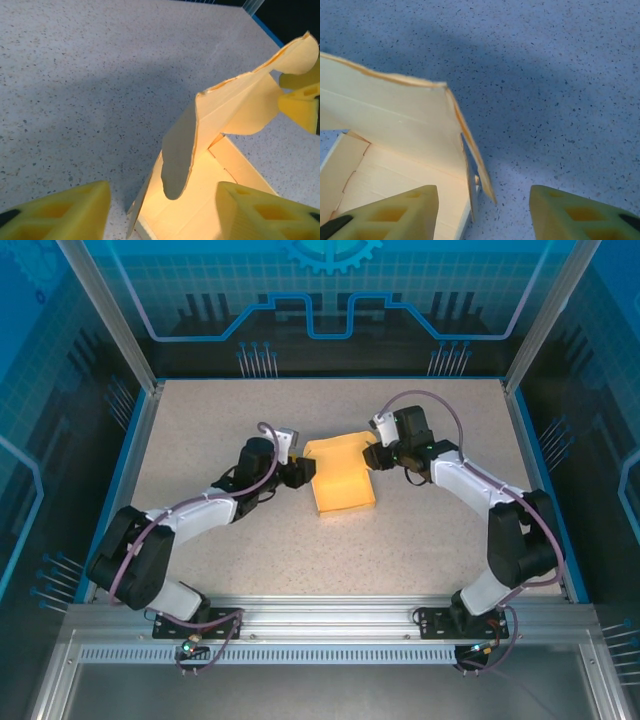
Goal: Fold the paper box
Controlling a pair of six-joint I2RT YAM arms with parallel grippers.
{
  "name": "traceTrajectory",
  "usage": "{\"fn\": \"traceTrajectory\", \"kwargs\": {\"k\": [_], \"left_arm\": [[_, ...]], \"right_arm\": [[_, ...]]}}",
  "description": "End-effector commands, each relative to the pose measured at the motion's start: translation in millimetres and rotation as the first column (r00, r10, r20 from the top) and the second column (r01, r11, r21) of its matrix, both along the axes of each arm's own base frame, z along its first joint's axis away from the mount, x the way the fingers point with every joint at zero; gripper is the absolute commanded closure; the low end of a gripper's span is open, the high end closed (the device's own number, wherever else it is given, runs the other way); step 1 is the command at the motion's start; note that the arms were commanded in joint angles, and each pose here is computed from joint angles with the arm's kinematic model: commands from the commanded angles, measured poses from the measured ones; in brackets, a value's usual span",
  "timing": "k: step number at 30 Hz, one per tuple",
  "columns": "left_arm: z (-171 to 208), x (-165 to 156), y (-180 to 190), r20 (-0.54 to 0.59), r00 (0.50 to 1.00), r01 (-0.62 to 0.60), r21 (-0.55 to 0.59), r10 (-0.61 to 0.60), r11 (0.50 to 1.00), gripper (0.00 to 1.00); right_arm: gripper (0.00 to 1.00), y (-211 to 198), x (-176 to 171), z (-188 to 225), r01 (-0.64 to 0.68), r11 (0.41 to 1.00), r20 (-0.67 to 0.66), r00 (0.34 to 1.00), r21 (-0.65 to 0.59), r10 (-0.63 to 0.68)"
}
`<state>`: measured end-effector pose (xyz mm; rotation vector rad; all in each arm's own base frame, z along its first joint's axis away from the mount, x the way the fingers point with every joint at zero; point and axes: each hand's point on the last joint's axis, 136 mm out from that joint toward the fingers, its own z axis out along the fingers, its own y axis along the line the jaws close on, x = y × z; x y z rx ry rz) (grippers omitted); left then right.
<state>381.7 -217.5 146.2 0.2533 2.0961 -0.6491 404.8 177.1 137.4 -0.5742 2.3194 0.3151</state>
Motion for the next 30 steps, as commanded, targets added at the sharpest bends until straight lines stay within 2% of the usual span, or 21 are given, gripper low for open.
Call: {"fn": "traceTrajectory", "kwargs": {"k": [1,9,15,23,30], "left_arm": [[-5.9,3.9,-2.3,-0.017,1.0,0.014,0.059,-0.013,0.998,0.51],[-16.3,5.6,-6.7,-0.039,0.999,0.016,0.096,-0.012,0.995,0.69],[-17.8,8.4,-7.7,-0.035,0.999,0.01,0.107,-0.007,0.994,0.8],[-17.3,12.5,-9.0,-0.029,1.0,-0.006,0.12,0.009,0.993,0.88],[-5.5,17.7,-5.5,-0.002,0.996,-0.09,0.128,0.091,0.988,0.94]], "right_arm": [[0.6,2.8,2.8,-0.7,-0.012,1.0,-0.01,1.0,-0.02,0.012],[0.77,8.5,3.9,-4.9,-0.023,0.999,-0.019,1.0,-0.036,0.022],[0.86,12.4,2.8,-6.5,-0.027,0.998,-0.021,0.999,-0.049,0.026],[0.94,16.2,0.3,-6.2,-0.017,0.997,-0.02,1.0,-0.075,0.015],[0.97,10.2,-1.5,-0.3,0.09,0.991,0.007,0.996,-0.095,-0.09]]}}
